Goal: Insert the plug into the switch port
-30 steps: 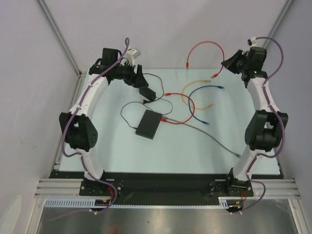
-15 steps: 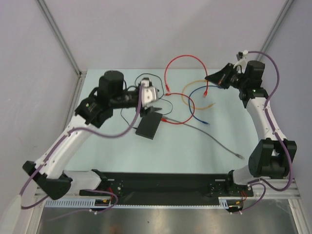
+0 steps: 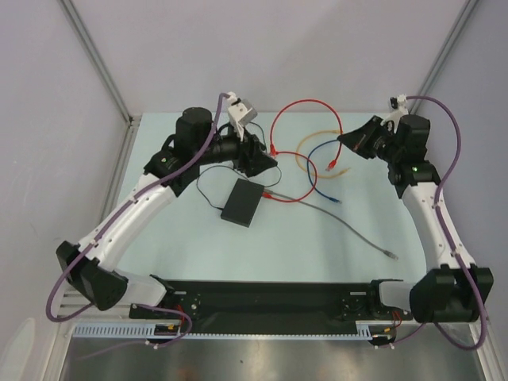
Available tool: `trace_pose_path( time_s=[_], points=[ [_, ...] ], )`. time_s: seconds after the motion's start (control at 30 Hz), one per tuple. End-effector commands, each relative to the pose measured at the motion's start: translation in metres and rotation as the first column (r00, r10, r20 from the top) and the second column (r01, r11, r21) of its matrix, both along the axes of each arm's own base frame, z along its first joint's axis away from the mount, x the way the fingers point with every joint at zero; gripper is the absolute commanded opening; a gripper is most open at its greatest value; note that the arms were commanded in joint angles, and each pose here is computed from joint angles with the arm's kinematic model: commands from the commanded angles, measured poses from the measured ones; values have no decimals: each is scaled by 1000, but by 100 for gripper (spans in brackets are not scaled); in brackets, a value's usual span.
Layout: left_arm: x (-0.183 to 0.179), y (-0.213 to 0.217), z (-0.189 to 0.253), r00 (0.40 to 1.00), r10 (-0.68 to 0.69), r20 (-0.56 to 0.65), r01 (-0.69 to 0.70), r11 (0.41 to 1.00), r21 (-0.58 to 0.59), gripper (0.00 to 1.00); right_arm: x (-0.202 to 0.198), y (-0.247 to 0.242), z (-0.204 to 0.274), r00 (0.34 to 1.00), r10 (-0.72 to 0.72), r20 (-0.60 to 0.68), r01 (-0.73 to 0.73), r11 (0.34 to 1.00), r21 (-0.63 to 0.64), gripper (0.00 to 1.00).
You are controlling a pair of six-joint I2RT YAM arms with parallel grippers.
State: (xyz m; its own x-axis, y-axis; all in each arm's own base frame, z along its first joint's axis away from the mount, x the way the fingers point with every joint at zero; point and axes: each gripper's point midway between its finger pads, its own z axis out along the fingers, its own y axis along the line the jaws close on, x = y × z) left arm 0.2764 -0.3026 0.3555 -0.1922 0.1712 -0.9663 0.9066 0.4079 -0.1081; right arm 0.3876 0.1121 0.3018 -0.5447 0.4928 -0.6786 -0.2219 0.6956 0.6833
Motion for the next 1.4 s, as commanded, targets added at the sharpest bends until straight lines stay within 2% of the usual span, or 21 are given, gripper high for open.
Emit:
trace_pose_path(
  time_s=[0.0,0.03,0.13,0.3,0.43,0.67,0.73,0.77,0.83,0.87,0.97,1.03,1.07,1.1,1.17,1.2,1.23,1.27,1.3,1.37],
  points=[
    [-9,-26,39,977,-87,-197,40,972,-231,69,-15,2,73,959,-97,265,107,994,-23,0],
    [-10,-37,39,959,-111,-261,40,964,-263,69,-14,0,74,956,-134,259,142,990,-15,0],
    [-10,-59,35,925,-143,-352,36,956,-292,69,-16,10,77,963,-162,216,160,987,27,0],
    [-17,-85,37,854,-235,-464,62,932,-357,69,-21,23,83,961,-156,230,145,987,65,0],
    [-24,-98,42,838,-299,-456,110,911,-397,66,-26,32,85,964,-114,242,100,993,70,0],
    [-23,-112,16,771,-309,-557,91,919,-383,65,-31,47,87,966,-58,252,37,995,90,0],
    [-22,-115,16,758,-321,-568,90,914,-396,60,-32,47,86,966,-55,252,33,996,88,0],
    [-23,-115,18,754,-331,-567,98,911,-401,49,-32,48,84,967,-53,248,32,996,89,0],
    [-22,-118,17,750,-338,-569,105,910,-402,37,-33,48,83,969,-50,244,30,996,87,0],
    [-24,-118,18,746,-350,-567,119,907,-403,25,-33,48,81,969,-51,243,31,996,86,0],
    [-24,-117,15,748,-350,-564,133,911,-390,10,-35,47,77,971,-39,234,20,996,84,0],
    [-29,-114,9,737,-354,-575,168,921,-351,1,-38,40,66,978,-31,205,19,998,58,25],
    [-28,-114,2,724,-349,-595,178,928,-327,0,-40,35,61,980,-17,201,12,1000,26,37],
    [-32,-113,4,729,-375,-573,228,922,-313,0,-46,31,48,988,16,156,-14,1000,-16,54],
    [-35,-107,-30,665,-321,-675,243,947,-210,0,-47,1,45,980,26,198,5,988,-155,63],
    [-35,-104,-30,708,-329,-626,288,943,-169,0,-58,-2,38,980,90,176,-55,980,-192,66],
    [-42,-93,-49,668,-272,-693,282,954,-102,0,-58,-24,35,968,113,222,-40,950,-311,67],
    [-44,-88,-57,668,-254,-700,286,955,-73,0,-64,-31,46,959,128,253,-32,935,-352,68],
    [-49,-77,-73,668,-220,-711,300,954,-13,0,-76,-33,42,944,207,255,-86,904,-418,69],
    [-55,-66,-92,665,-210,-717,338,940,39,0,-97,-35,56,908,287,306,-115,872,-477,66]
  ],
)
